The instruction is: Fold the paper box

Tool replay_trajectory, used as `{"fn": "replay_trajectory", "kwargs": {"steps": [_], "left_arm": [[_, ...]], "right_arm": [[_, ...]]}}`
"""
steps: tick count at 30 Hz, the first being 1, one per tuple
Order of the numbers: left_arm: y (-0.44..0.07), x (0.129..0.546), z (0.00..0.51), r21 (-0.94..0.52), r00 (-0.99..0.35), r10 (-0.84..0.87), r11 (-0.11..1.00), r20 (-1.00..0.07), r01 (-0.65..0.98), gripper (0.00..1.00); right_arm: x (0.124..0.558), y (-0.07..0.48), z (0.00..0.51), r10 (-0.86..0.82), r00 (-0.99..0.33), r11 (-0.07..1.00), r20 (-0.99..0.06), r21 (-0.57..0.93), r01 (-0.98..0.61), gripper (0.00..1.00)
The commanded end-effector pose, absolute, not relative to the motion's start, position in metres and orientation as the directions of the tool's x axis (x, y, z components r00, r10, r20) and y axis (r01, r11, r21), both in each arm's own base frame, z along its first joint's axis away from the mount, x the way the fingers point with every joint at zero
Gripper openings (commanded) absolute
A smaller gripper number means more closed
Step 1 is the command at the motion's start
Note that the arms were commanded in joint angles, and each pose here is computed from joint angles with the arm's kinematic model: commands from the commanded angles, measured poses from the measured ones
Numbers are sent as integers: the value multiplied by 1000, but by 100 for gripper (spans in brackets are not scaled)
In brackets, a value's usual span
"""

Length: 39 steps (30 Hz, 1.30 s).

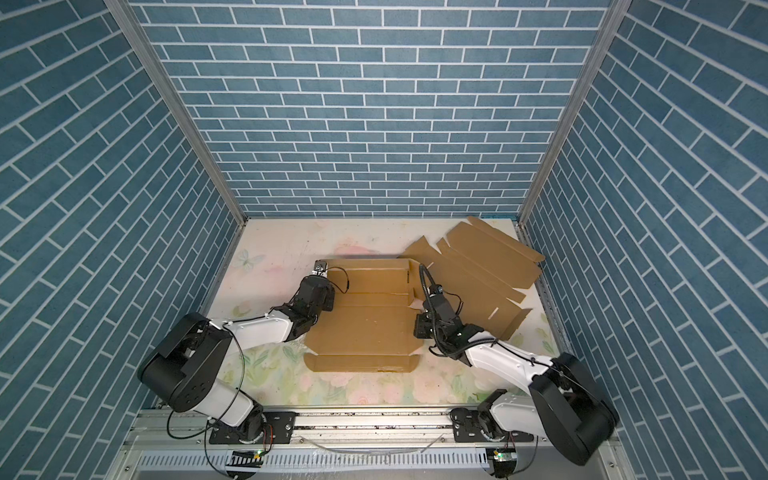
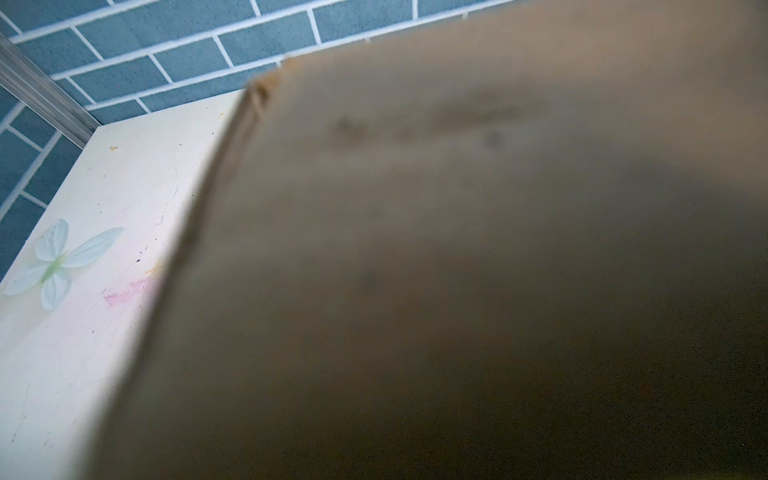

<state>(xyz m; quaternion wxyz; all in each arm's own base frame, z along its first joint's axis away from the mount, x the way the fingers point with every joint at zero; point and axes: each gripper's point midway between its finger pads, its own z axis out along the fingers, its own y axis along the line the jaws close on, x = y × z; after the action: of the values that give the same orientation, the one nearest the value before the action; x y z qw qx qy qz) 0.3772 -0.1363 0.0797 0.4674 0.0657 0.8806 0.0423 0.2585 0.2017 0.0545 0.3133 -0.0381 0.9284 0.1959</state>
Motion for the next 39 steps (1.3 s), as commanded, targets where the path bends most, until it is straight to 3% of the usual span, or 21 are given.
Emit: {"fn": "replay_trajectory", "kwargs": {"steps": [1, 6, 12, 15, 20, 28, 34, 39], "left_arm": [[-128, 369, 62, 204, -615, 222, 974, -757, 102, 0], [-128, 369, 62, 205, -617, 223, 973, -755, 102, 0], [-128, 369, 63, 201, -613, 221, 974, -758, 102, 0], [-128, 368, 64, 201, -613, 221, 974, -759, 102, 0], [-129, 369, 65, 201, -614, 222, 974, -758, 105, 0], [-129, 371, 64, 206, -617, 227, 973, -754, 106, 0], [-128, 372, 63, 200, -619, 222, 974, -754, 106, 0], [-129, 373, 62, 196, -622, 221, 974, -751, 110, 0]], "right_arm": [[280, 214, 62, 62, -742, 922, -667, 323, -213, 1], [277, 214, 29, 11, -774, 935, -634, 281, -216, 0], [250, 200, -32, -27, -860, 954, -509, 245, -175, 0], [244, 201, -38, -25, -868, 951, -496, 255, -173, 0], [254, 218, 4, -53, -823, 918, -566, 297, -264, 0], [282, 217, 119, -32, -702, 826, -712, 376, -420, 7], [323, 141, 188, 92, -583, 884, -807, 336, -325, 7], [366, 108, 170, 77, -609, 938, -790, 265, -225, 7]]}}
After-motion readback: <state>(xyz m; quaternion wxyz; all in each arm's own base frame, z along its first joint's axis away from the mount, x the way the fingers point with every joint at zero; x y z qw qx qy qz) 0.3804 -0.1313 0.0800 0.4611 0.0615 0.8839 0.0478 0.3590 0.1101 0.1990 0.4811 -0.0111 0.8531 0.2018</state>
